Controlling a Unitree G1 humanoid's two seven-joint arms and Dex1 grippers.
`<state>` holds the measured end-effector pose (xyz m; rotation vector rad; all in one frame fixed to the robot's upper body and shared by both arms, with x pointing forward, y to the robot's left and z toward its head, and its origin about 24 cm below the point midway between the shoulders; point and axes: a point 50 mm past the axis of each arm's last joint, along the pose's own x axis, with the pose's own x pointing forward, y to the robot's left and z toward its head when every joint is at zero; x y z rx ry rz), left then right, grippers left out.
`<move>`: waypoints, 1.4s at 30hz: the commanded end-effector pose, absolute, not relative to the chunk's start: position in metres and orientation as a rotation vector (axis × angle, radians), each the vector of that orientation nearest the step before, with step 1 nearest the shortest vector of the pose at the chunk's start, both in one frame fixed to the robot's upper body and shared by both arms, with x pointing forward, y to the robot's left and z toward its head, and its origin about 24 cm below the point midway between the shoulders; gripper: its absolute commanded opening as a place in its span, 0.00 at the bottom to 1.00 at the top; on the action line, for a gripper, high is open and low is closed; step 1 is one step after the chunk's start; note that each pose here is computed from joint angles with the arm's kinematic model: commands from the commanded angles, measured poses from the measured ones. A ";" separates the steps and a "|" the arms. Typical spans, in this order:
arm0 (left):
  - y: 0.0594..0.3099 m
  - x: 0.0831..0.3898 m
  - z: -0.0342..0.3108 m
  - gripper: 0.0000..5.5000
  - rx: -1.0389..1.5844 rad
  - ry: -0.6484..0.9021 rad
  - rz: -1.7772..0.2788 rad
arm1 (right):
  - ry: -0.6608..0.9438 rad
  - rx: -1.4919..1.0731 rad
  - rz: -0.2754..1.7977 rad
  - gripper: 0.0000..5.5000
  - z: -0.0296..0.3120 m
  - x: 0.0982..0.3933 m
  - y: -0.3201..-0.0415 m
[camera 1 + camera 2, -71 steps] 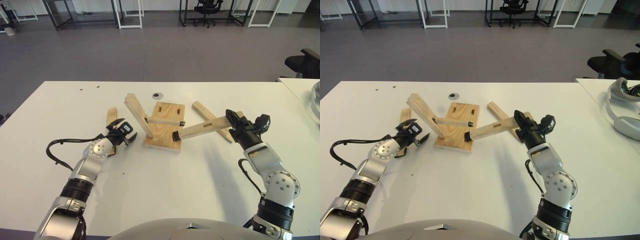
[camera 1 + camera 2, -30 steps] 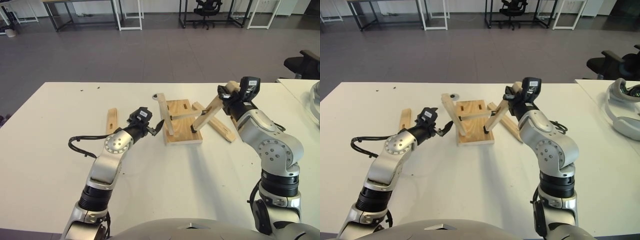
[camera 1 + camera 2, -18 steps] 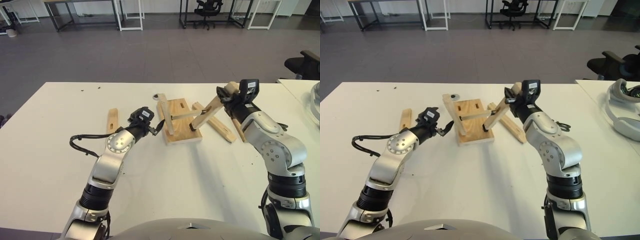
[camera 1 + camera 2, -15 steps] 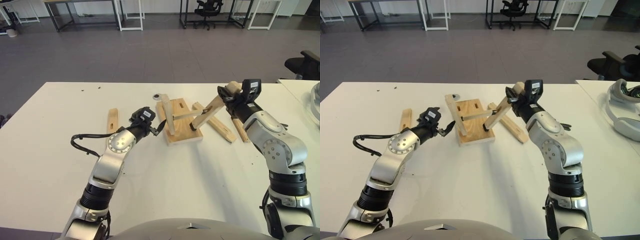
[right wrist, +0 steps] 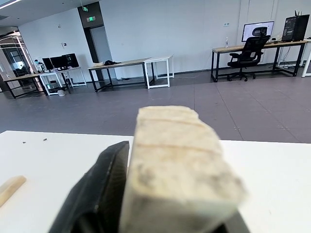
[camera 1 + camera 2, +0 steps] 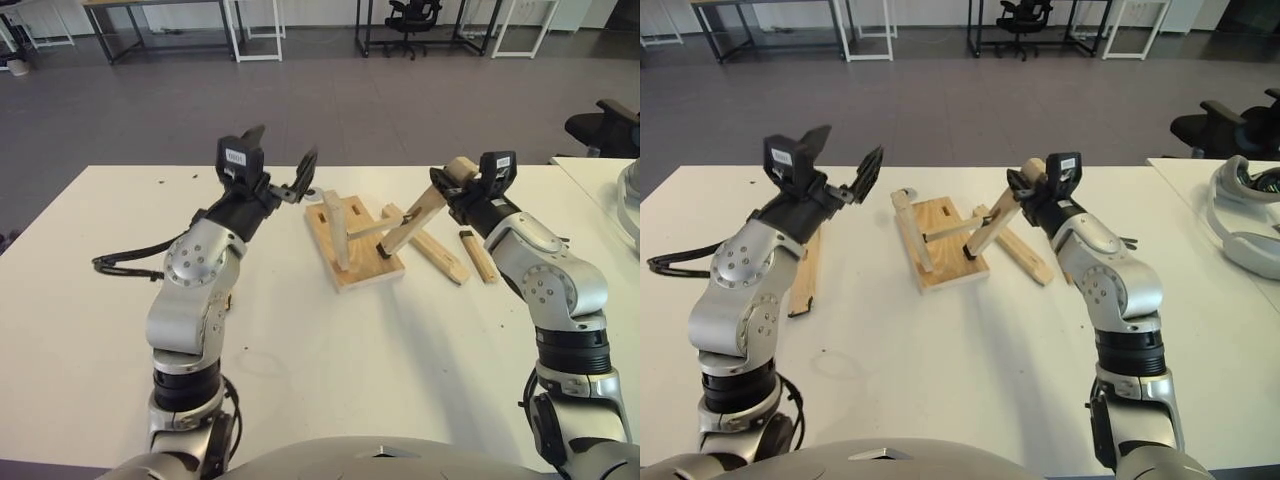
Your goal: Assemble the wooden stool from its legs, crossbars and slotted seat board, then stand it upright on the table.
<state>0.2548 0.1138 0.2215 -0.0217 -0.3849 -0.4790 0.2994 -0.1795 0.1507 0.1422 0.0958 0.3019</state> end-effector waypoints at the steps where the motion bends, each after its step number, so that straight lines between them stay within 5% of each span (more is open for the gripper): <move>1: 0.105 0.263 0.220 0.79 -0.009 -0.324 -0.511 | 0.454 0.050 0.250 0.23 0.079 0.281 -0.179; 12: 0.113 0.264 0.155 0.79 0.218 -0.022 -0.521 | 0.468 0.032 0.243 0.23 0.076 0.284 -0.182; 23: 0.117 0.265 0.131 0.79 0.280 0.011 -0.480 | 0.502 -0.053 0.473 0.23 0.072 0.265 -0.143; 26: 0.117 0.267 0.131 0.79 0.297 -0.006 -0.461 | 0.498 0.014 0.399 0.23 0.074 0.266 -0.156; 31: 0.110 0.272 0.175 0.79 0.201 -0.212 -0.471 | 0.479 0.061 0.282 0.23 0.077 0.276 -0.170; 35: 0.102 0.287 0.271 0.79 0.200 -0.403 -0.607 | 0.483 0.082 0.263 0.23 0.074 0.268 -0.162; 38: 0.085 0.292 0.311 0.79 0.305 -0.327 -0.828 | 0.487 0.124 0.242 0.23 0.075 0.264 -0.157; 42: 0.068 0.312 0.298 0.79 0.480 0.032 -1.068 | 0.456 0.092 0.224 0.22 0.087 0.260 -0.143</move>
